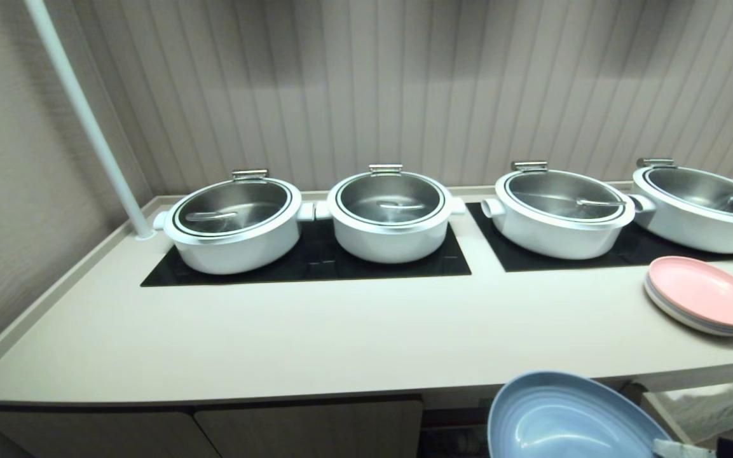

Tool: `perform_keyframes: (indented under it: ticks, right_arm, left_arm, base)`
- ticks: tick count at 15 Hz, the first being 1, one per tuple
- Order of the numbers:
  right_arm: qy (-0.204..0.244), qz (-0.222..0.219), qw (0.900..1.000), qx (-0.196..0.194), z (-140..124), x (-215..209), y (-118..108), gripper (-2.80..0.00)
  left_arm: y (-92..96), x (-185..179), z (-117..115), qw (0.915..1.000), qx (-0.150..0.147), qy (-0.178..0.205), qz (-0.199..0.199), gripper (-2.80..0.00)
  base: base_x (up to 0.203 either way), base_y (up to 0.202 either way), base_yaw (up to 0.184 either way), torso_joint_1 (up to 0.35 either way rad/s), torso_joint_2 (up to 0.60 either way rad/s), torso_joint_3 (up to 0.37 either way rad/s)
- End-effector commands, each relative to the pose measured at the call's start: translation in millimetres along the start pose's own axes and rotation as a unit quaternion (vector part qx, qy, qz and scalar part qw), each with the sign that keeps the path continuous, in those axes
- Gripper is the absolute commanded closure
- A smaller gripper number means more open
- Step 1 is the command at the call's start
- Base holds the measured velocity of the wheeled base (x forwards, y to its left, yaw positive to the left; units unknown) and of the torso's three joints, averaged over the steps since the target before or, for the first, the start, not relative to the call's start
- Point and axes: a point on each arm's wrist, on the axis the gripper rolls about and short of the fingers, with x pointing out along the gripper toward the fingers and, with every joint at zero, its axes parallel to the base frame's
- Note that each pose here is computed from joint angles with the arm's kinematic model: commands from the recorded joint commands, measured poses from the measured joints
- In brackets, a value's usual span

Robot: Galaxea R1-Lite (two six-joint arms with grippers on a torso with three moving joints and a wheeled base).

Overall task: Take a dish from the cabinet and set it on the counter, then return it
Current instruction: Place it on the table

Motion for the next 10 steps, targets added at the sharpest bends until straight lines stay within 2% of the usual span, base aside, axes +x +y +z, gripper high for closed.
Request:
perform_keyframes:
  ticks: [1,10]
  right_arm:
    - [0.004,0.0,1.0,0.002,10.8,5.8,1.9,0.0]
    - [0.032,-0.013,0.999,0.009,47.4,43.6,1.0,0.0]
  left_arm:
    - [0.0,0.0,0.0,1.0,0.0,0.0,0.001,0.0]
    - [0.0,0.0,0.0,1.0,0.0,0.0,0.0,0.0]
  base:
    - [0.0,0.0,0.0,0.0,0.0,0.0]
    - [0.0,0.0,0.0,0.0,0.0,0.0]
